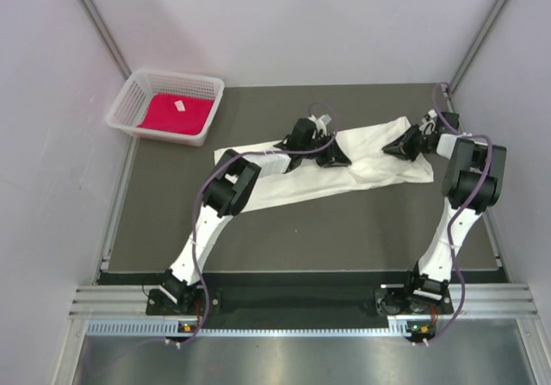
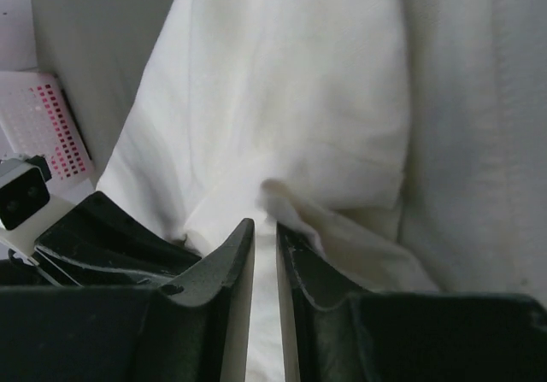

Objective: Fold and stack the t-shirts
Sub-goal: Fold the tshirt

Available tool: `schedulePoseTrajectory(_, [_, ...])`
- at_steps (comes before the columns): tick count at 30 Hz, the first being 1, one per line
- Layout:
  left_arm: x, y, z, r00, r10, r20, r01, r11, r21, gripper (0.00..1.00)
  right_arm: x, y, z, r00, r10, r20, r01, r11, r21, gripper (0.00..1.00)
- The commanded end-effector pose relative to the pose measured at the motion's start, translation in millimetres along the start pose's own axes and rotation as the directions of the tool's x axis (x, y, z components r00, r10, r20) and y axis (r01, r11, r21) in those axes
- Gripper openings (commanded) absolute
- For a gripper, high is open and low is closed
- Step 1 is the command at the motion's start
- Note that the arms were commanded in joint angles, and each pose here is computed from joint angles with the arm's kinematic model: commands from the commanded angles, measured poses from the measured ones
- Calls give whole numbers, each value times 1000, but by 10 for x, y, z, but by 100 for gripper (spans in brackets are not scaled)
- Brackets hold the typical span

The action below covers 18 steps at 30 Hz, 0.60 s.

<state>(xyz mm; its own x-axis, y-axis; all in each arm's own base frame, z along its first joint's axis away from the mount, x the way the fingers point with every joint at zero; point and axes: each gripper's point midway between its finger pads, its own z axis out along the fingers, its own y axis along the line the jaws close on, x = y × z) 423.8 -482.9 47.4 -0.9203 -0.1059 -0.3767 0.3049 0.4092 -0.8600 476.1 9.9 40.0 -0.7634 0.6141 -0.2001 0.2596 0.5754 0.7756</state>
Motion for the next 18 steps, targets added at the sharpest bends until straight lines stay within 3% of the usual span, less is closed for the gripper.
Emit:
schedulePoseTrajectory(1, [-172,125,-34,999,31,23,-31,999,-15,27,-244,-47,64,999,-39,37,40,998,-40,18])
schedulePoseTrajectory(7, [-185,67,-152,995,96,-7,-96,993,-70,28,-426,-270,34,999,3,50,-6,999,45,24])
schedulePoseTrajectory(18, [-283,-753,-448,985,169,28,-169,986,12,32,-549,340,-572,985,-104,137,93,992,84,38])
